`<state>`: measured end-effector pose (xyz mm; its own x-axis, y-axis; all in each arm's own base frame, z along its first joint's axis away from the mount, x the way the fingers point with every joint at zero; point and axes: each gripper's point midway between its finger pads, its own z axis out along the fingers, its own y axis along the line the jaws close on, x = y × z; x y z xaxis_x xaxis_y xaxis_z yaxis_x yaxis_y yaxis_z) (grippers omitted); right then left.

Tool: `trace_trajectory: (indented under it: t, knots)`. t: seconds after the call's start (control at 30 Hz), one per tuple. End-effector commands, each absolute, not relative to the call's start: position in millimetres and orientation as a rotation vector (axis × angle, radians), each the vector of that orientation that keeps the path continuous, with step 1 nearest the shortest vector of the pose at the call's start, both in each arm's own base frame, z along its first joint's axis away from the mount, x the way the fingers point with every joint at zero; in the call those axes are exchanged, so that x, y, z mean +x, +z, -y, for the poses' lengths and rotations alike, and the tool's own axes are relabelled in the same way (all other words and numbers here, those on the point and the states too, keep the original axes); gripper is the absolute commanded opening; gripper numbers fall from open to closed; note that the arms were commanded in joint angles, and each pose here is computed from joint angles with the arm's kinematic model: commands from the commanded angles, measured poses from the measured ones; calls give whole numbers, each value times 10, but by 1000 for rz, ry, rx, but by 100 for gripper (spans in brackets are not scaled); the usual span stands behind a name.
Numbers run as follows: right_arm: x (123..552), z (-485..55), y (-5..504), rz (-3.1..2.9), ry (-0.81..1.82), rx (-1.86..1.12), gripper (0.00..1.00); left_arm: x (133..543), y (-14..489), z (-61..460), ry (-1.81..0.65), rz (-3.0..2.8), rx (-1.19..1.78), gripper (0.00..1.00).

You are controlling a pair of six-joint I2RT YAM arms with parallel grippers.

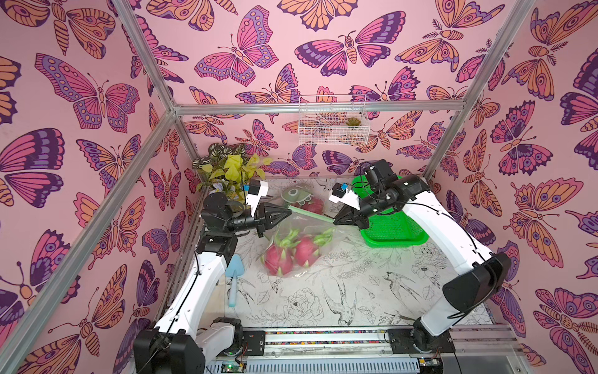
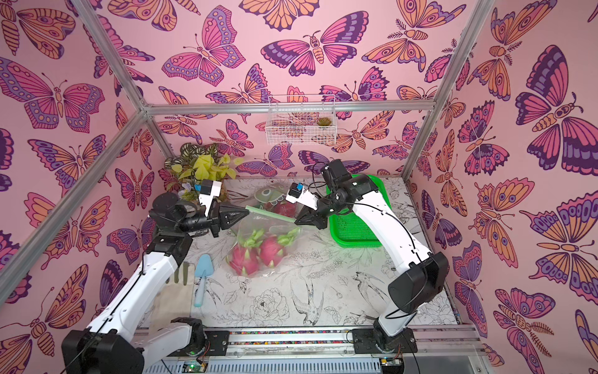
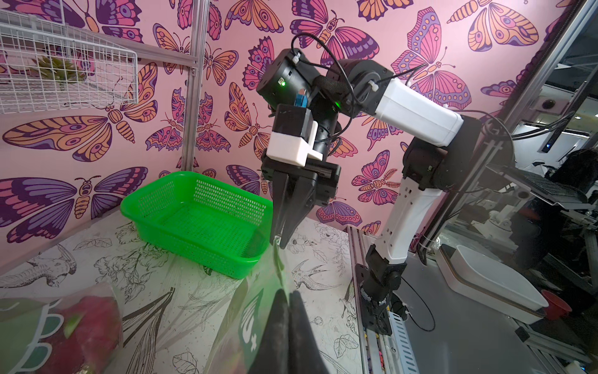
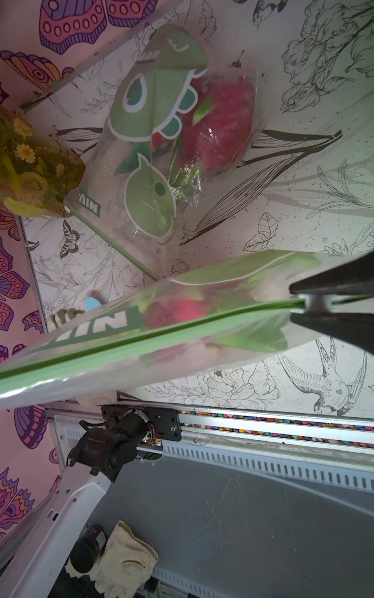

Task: Open the zip-top bag and take out the dragon fruit
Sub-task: Unzip the zipper on the zipper food storage bag.

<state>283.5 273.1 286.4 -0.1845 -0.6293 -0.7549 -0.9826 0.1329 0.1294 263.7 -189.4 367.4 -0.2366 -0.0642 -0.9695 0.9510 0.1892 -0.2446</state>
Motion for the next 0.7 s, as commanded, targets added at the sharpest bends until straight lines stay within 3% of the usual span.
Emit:
trace_trajectory:
  t: [0.0,0.67]
  knots:
    - [2938,-2449,2646,-2023,716,-1503,0,2546,3999,1807,-1152,-1336,931,0]
    - [2967,-2168,2671,-2045,683,-1414,0,2530,4096,1713,-1118,-1340,907,0]
